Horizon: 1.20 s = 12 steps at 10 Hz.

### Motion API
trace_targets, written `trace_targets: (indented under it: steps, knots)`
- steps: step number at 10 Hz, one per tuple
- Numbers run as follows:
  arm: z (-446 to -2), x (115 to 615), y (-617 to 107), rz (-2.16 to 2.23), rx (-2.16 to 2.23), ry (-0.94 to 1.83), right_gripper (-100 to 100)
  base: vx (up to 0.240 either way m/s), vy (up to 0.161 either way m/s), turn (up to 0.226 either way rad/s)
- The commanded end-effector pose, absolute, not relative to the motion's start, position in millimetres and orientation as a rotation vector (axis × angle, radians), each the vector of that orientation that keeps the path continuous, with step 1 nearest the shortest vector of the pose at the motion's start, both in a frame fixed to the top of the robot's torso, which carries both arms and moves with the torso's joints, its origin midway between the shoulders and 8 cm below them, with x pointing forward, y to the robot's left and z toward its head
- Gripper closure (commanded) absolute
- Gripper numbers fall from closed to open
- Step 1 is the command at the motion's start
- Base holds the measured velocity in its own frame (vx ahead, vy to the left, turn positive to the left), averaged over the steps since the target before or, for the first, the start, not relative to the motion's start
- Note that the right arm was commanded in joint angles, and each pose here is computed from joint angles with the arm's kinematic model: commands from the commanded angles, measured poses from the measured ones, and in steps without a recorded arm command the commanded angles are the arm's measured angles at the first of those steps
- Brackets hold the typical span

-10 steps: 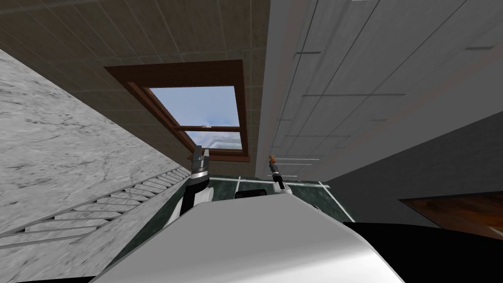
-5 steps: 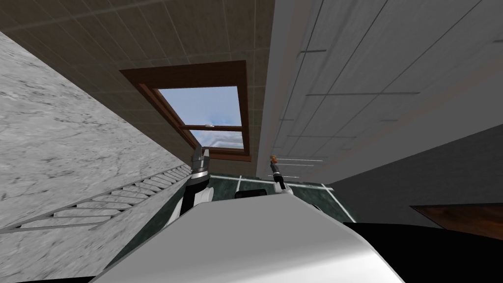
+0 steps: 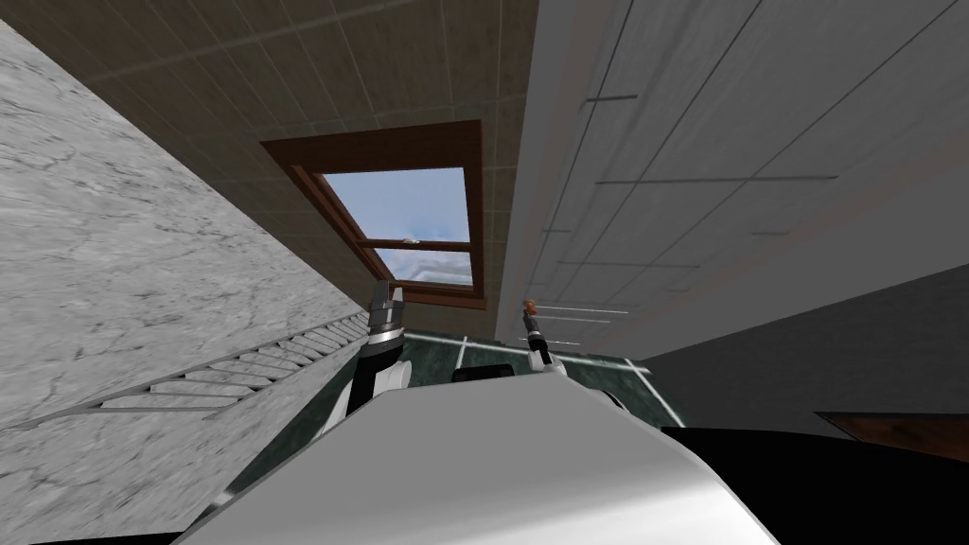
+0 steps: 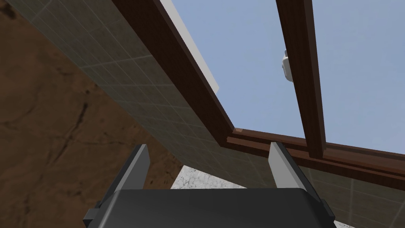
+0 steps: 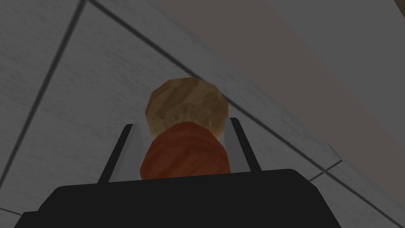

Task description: Pull the door open

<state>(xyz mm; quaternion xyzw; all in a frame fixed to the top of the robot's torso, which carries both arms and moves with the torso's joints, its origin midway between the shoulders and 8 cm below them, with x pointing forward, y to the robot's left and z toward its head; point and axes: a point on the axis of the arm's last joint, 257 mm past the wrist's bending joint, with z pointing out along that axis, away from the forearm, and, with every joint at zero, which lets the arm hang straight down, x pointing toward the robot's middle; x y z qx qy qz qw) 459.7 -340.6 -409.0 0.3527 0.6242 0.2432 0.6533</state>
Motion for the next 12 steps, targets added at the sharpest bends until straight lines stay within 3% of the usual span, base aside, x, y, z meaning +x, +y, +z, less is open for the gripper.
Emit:
trace_targets:
  steps: [1,12]
  knots:
    - [-403,460,-347,0.576,0.830,1.387,100,-0.028,-0.001,0.043]
    - [-401,456,-369,0.753,1.045,1.255,100,-0.025,0.000,0.065]
